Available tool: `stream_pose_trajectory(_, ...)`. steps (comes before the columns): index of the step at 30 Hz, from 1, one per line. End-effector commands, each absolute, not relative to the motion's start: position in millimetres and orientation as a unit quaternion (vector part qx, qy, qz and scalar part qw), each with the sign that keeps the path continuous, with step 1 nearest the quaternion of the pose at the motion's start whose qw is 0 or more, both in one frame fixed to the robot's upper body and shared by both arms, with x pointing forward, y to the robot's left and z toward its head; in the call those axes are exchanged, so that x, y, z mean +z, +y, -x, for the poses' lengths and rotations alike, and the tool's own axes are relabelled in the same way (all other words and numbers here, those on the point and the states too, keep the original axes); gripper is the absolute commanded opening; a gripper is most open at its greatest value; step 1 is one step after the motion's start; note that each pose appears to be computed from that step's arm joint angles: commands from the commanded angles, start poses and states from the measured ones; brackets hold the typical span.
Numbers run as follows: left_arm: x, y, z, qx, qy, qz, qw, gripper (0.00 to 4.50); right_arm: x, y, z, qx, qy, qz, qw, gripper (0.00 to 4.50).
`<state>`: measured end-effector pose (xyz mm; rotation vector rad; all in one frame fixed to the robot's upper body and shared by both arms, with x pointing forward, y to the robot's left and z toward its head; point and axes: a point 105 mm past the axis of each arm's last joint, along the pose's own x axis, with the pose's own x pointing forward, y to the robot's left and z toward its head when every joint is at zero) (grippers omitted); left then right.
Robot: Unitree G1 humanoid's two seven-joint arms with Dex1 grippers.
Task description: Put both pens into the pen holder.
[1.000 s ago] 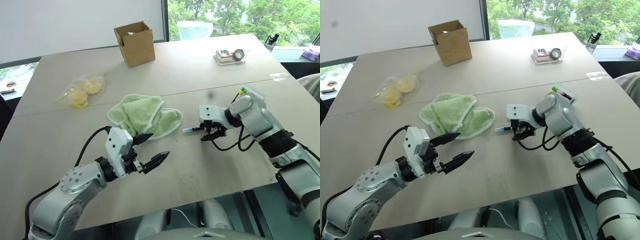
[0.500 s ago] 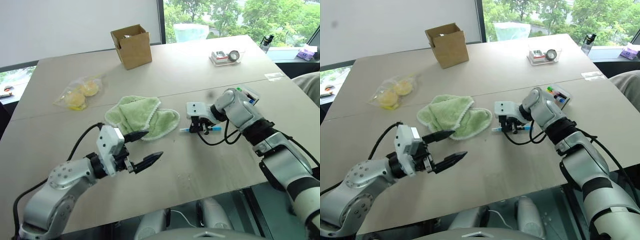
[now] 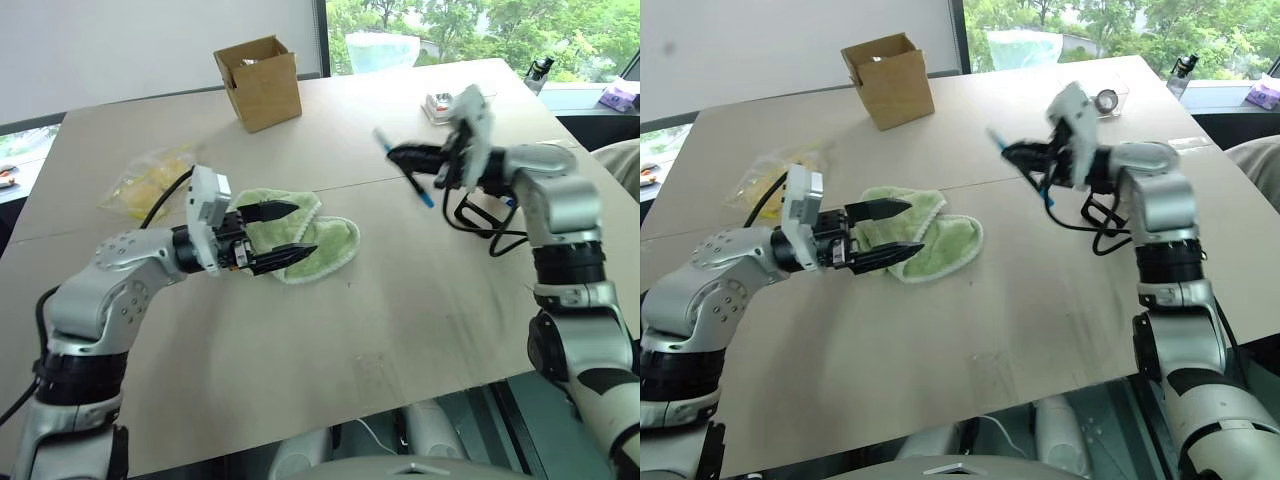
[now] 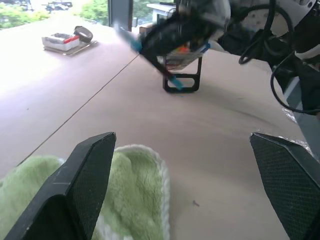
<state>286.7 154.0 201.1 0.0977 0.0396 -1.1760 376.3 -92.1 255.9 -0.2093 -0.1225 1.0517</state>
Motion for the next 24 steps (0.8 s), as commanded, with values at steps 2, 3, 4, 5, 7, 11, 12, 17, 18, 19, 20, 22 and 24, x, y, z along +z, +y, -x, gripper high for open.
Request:
stream_pose_trajectory(2, 214.0, 139.6, -286.1, -0.585, -0.002, -0.055, 0.809, 4.5, 307.4, -125.4, -362.7, 0.387, -0.198, 0.077, 0.897, 0.05)
stream_pose_trajectory(3, 214.9, 136.3, -284.9, -0.589, -0.003, -0.056, 0.806, 4.5, 309.8, -129.1, -360.1, 0.373, -0.207, 0.08, 0.901, 0.05)
stream_pose_trajectory(4, 214.9, 130.7, -281.5, -0.597, -0.005, -0.057, 0.8, 4.5, 311.5, -135.0, -355.7, 0.347, -0.23, 0.11, 0.902, 0.05)
stream_pose_trajectory(5, 214.7, 126.0, -278.4, -0.603, -0.006, -0.057, 0.796, 4.5, 312.8, -139.4, -351.1, 0.328, -0.25, 0.129, 0.902, 0.05)
stream_pose_trajectory(7, 213.2, 119.3, -274.6, -0.609, -0.007, -0.057, 0.791, 4.5, 310.4, -148.0, -346.8, 0.294, -0.269, 0.154, 0.904, 0.05)
stream_pose_trajectory(11, 207.5, 114.1, -271.0, -0.614, -0.002, -0.055, 0.787, 4.5, 298.4, -157.9, -342.8, 0.257, -0.285, 0.192, 0.903, 0.05)
stream_pose_trajectory(12, 207.0, 113.6, -271.0, -0.614, -0.002, -0.054, 0.787, 4.5, 297.9, -160.6, -343.0, 0.245, -0.293, 0.195, 0.903, 0.05)
stream_pose_trajectory(17, 208.4, 111.5, -271.4, -0.615, -0.005, -0.05, 0.787, 4.5, 287.5, -173.9, -349.8, 0.199, -0.304, 0.205, 0.909, 0.05)
stream_pose_trajectory(18, 208.5, 111.4, -271.7, -0.615, -0.005, -0.05, 0.787, 4.5, 283.7, -177.1, -350.5, 0.191, -0.305, 0.206, 0.91, 0.05)
stream_pose_trajectory(19, 208.8, 111.8, -272.0, -0.614, -0.005, -0.051, 0.788, 4.5, 280.4, -178.6, -351.0, 0.188, -0.307, 0.208, 0.91, 0.05)
stream_pose_trajectory(20, 209.0, 111.8, -272.2, -0.613, -0.006, -0.05, 0.788, 4.5, 276.8, -179.9, -351.2, 0.186, -0.307, 0.211, 0.909, 0.05)
stream_pose_trajectory(22, 209.5, 111.5, -272.3, -0.611, -0.008, -0.05, 0.79, 4.5, 272.3, -182.2, -351.5, 0.181, -0.311, 0.208, 0.909, 0.05)
stream_pose_trajectory(24, 211.0, 110.5, -272.6, -0.61, -0.012, -0.047, 0.791, 4.5, 265.9, -184.4, -352.4, 0.175, -0.314, 0.205, 0.91, 0.05)
